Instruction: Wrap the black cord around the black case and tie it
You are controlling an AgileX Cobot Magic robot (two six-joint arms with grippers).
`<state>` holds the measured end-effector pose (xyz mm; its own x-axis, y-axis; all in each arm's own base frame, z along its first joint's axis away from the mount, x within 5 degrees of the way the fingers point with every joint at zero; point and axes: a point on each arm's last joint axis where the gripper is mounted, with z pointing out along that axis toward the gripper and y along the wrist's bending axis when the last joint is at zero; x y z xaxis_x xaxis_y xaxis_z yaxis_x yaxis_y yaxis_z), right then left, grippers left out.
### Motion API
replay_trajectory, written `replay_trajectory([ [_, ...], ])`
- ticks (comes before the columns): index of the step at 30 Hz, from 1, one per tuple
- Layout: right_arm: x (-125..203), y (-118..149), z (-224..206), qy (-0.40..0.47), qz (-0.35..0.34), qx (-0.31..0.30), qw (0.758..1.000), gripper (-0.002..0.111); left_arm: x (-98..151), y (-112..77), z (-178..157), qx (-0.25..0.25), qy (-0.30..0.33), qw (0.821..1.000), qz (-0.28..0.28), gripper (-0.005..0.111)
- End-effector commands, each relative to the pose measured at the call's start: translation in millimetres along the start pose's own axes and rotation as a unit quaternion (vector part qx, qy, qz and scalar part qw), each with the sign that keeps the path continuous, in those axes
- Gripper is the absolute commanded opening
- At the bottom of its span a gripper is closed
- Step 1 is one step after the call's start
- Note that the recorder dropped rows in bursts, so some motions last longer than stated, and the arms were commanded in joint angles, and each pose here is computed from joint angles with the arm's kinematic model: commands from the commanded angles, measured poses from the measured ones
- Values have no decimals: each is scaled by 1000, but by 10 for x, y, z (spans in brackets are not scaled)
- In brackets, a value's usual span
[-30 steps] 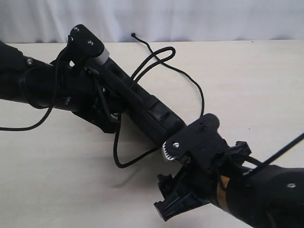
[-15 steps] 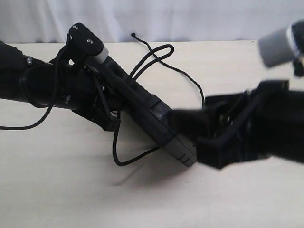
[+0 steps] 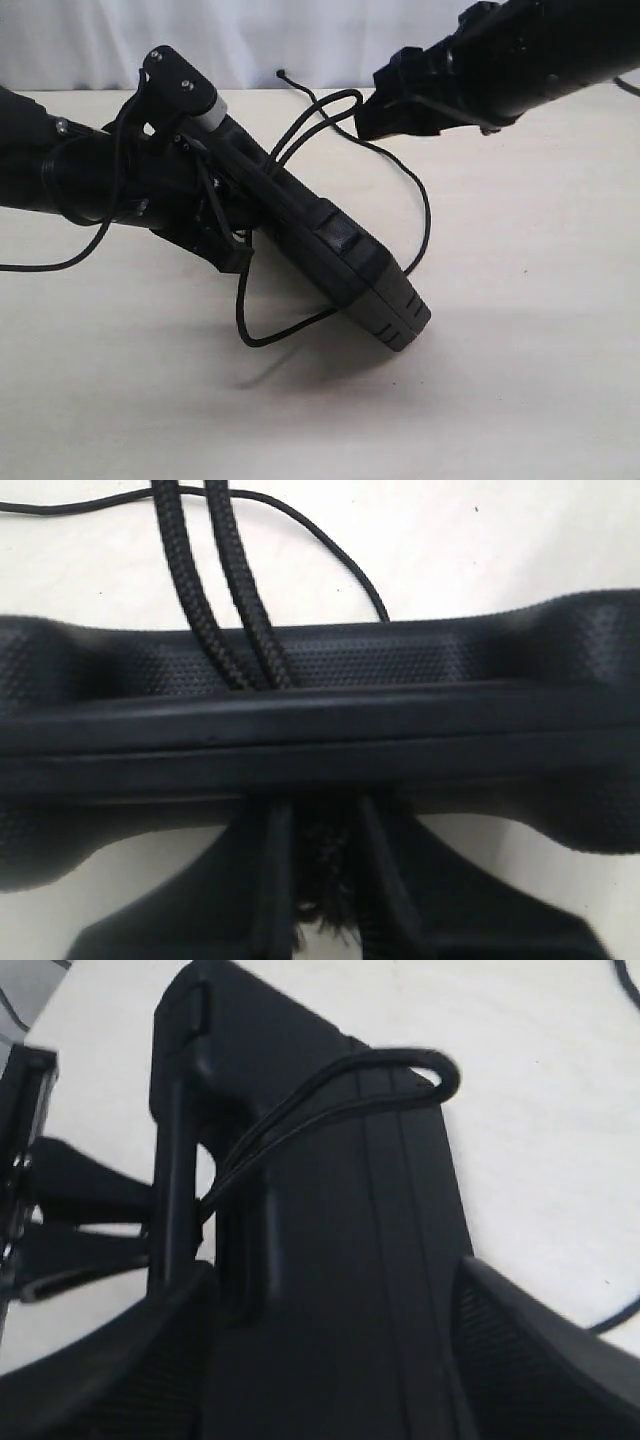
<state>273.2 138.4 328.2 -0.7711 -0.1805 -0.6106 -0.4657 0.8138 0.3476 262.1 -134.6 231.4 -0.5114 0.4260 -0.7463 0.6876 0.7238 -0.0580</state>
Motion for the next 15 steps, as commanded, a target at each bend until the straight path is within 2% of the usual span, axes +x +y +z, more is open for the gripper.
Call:
replay_trajectory([
  [1, -160, -272, 266, -19, 58, -39, 997, 62, -50, -12, -22, -5, -12, 1000, 0, 0],
  [8, -192, -374, 617, -23, 139, -68, 988, 62, -50, -12, -22, -5, -12, 1000, 0, 0],
  [15, -214, -513, 792, -45, 194, -39, 979, 62, -50, -12, -22, -5, -12, 1000, 0, 0],
])
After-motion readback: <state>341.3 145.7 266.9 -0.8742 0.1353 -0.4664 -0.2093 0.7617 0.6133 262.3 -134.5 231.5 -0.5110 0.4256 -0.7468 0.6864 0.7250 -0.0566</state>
